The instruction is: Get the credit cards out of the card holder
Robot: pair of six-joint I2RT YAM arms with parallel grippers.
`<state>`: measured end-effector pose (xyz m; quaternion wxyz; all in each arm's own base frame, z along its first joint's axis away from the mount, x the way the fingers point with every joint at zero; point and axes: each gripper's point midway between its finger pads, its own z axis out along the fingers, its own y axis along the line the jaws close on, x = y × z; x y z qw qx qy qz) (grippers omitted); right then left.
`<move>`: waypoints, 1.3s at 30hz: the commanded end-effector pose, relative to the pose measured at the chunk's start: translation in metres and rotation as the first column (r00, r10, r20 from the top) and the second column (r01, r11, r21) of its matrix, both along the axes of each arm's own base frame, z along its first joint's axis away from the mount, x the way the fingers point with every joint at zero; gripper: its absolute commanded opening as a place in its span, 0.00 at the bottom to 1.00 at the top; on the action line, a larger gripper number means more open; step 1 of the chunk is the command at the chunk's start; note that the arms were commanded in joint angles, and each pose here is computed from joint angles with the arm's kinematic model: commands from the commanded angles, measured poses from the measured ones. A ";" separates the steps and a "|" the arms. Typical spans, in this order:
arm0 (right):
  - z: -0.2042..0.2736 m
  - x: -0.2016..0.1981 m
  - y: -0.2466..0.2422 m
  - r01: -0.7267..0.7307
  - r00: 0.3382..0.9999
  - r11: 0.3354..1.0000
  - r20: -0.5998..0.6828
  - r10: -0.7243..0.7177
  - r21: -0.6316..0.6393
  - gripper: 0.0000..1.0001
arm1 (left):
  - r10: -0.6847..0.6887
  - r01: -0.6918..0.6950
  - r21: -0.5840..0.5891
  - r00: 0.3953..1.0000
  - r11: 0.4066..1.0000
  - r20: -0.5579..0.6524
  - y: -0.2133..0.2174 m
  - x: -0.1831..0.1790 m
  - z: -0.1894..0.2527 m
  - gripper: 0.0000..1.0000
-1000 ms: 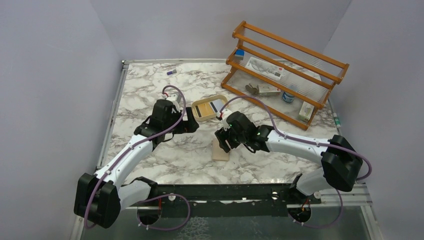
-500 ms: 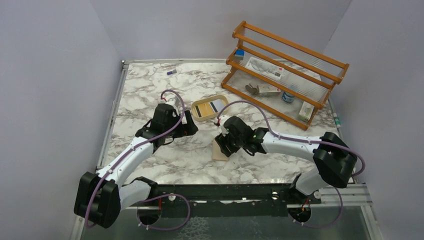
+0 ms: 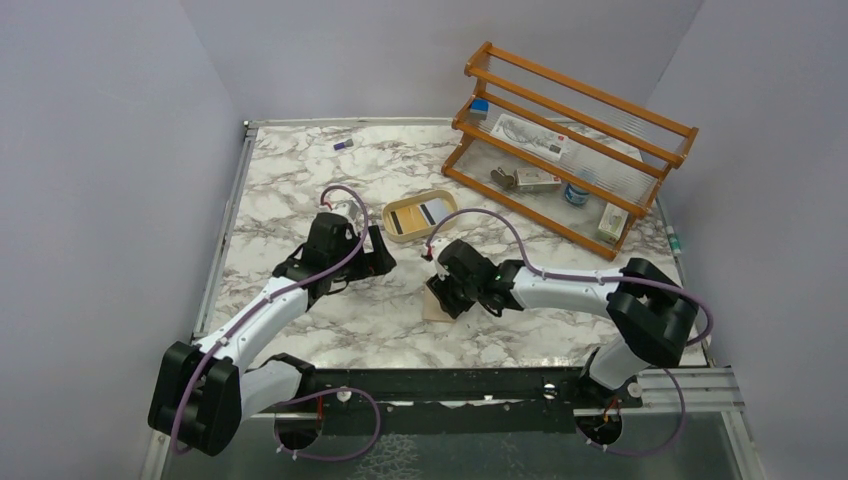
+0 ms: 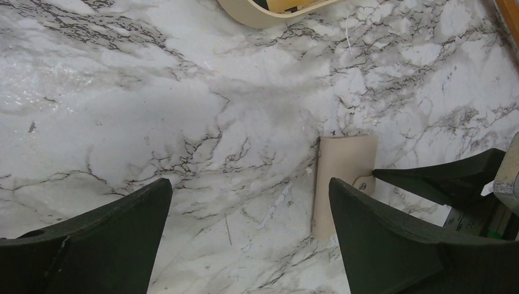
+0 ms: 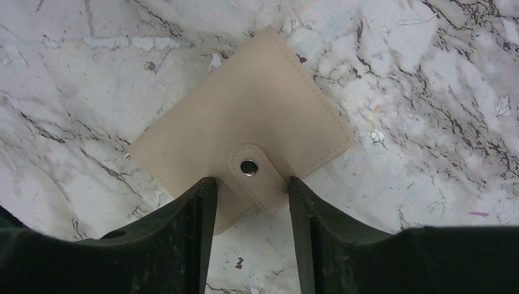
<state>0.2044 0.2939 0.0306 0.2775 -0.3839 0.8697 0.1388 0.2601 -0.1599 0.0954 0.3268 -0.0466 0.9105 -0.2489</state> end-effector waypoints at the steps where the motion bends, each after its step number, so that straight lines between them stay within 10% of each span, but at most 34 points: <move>1: -0.006 0.010 0.003 0.045 0.998 0.999 0.042 -0.044 -0.012 0.50 | -0.001 0.001 -0.025 1.000 1.000 0.011 -0.005 0.002 0.001 0.99; 20: -0.030 0.014 0.007 0.094 0.995 0.996 0.034 -0.093 -0.005 0.01 | -0.029 0.028 -0.124 1.000 0.992 -0.006 -0.038 -0.005 -0.023 0.99; 39: 0.055 -0.001 0.040 -0.069 0.996 0.904 0.085 0.036 0.422 0.01 | -0.034 0.041 -0.229 0.999 0.973 0.033 -0.070 0.000 -0.036 0.97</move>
